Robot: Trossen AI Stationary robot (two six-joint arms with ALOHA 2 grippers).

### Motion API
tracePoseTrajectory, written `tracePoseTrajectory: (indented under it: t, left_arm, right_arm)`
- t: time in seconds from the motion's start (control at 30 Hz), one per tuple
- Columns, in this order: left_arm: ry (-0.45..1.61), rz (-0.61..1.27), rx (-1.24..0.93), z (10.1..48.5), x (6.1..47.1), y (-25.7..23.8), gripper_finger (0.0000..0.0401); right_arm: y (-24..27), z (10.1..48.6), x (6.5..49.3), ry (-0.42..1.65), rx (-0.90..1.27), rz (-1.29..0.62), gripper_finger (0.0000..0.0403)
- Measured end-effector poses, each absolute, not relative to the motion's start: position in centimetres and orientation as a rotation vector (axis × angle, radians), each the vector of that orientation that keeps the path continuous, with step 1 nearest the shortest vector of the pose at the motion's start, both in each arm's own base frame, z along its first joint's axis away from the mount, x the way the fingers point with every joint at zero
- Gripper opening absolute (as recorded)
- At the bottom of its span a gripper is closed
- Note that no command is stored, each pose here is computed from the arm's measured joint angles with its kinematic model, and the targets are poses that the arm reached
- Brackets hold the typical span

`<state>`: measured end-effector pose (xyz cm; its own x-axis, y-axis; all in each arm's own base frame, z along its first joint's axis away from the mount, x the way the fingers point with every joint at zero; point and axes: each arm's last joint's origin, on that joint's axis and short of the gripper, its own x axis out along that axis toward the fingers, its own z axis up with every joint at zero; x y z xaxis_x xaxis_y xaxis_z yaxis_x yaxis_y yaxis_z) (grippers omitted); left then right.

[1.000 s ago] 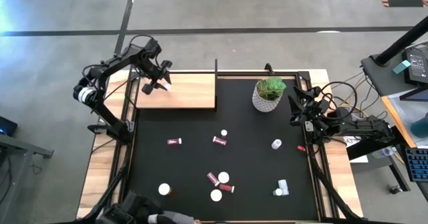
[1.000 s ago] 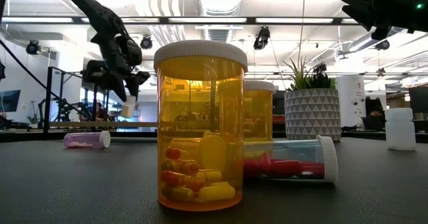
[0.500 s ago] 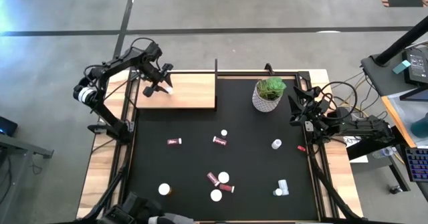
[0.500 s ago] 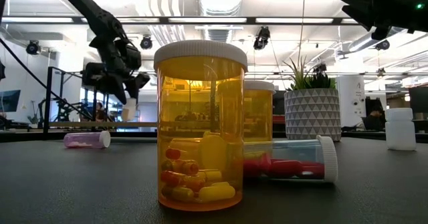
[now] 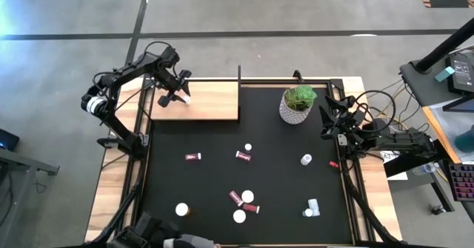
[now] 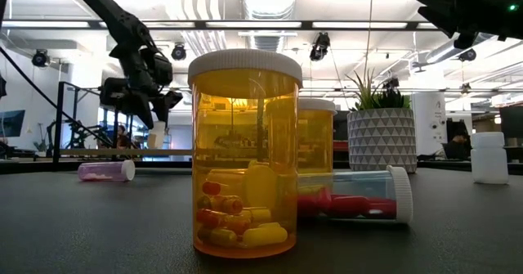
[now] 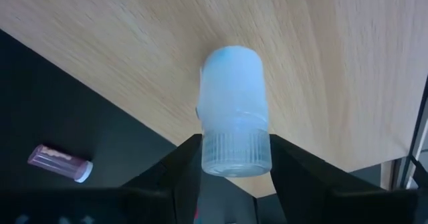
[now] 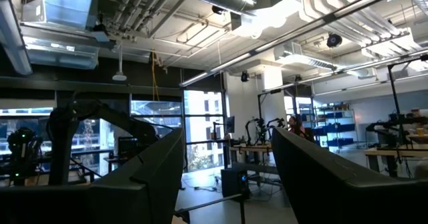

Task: Pick and place medicine bottles onto shelf by color
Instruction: Put the top white pill bottle on the shelf

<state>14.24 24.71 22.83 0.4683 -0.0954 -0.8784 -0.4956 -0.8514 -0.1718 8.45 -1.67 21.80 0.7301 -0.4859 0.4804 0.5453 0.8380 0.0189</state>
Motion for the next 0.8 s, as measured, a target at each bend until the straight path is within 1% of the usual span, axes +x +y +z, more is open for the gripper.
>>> tracePoseTrajectory:
  t: [0.4, 0.8]
  left_arm:
    - [0.451, 1.379, -2.256, 22.94, 14.15, 25.17, 0.0148]
    - [0.456, 1.362, -2.185, 23.2, 14.22, 25.44, 0.0149]
  right_arm:
    - [-1.67, 21.8, 8.45, -0.492, -0.127, -0.569, 0.0215]
    - [-1.67, 21.81, 8.45, -0.493, -0.126, -0.57, 0.0215]
